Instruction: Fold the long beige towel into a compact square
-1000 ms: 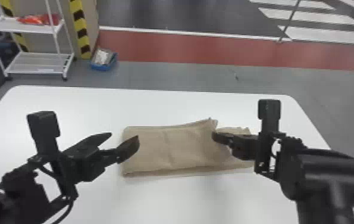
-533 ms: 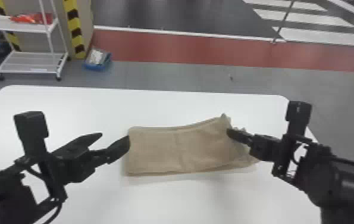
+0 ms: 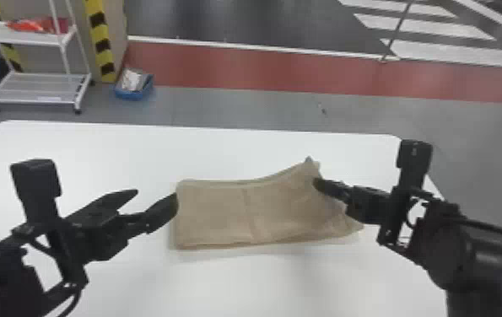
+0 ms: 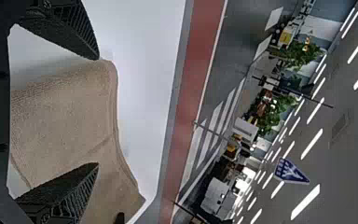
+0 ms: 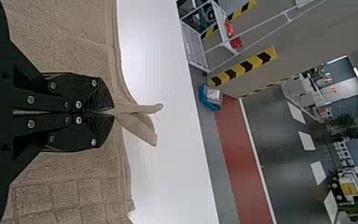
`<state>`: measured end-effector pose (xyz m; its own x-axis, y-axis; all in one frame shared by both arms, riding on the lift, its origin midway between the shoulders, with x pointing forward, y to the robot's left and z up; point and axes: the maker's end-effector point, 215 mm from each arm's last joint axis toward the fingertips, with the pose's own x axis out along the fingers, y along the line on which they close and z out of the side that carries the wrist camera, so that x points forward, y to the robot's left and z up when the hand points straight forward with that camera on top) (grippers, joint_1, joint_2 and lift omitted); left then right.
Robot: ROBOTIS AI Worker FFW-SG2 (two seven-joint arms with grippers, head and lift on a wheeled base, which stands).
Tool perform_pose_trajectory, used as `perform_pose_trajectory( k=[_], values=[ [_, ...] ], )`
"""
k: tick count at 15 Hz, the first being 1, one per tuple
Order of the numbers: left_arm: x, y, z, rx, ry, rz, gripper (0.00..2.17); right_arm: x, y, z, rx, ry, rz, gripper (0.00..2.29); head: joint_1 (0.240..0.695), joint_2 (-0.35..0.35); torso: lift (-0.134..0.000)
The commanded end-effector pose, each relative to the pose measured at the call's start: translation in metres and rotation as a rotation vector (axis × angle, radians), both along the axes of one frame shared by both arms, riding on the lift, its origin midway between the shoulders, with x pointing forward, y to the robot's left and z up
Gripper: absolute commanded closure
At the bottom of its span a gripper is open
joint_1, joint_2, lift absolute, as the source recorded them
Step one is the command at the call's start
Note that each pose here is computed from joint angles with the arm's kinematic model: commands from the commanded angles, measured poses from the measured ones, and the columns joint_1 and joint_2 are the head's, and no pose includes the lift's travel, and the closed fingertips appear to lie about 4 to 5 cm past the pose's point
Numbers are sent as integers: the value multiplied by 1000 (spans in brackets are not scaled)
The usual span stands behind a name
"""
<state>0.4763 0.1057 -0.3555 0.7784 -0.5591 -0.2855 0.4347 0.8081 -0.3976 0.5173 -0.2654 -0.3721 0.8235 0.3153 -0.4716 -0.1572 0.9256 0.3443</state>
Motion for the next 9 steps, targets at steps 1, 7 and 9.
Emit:
perform_pose_trajectory(
  k=[1,7,9],
  values=[
    [1,4,-2,21,-4,7,76,-1,-15,17,52,-39,-37,1477,695,-176,-124],
    [0,-10,-4,25,2,-16,76,-9,-62,-26,105,20,-130,1477,695,-250,-124],
    [-1,-13,-6,27,6,-21,76,-3,-49,-36,90,38,-106,1477,695,-256,-124]
  ],
)
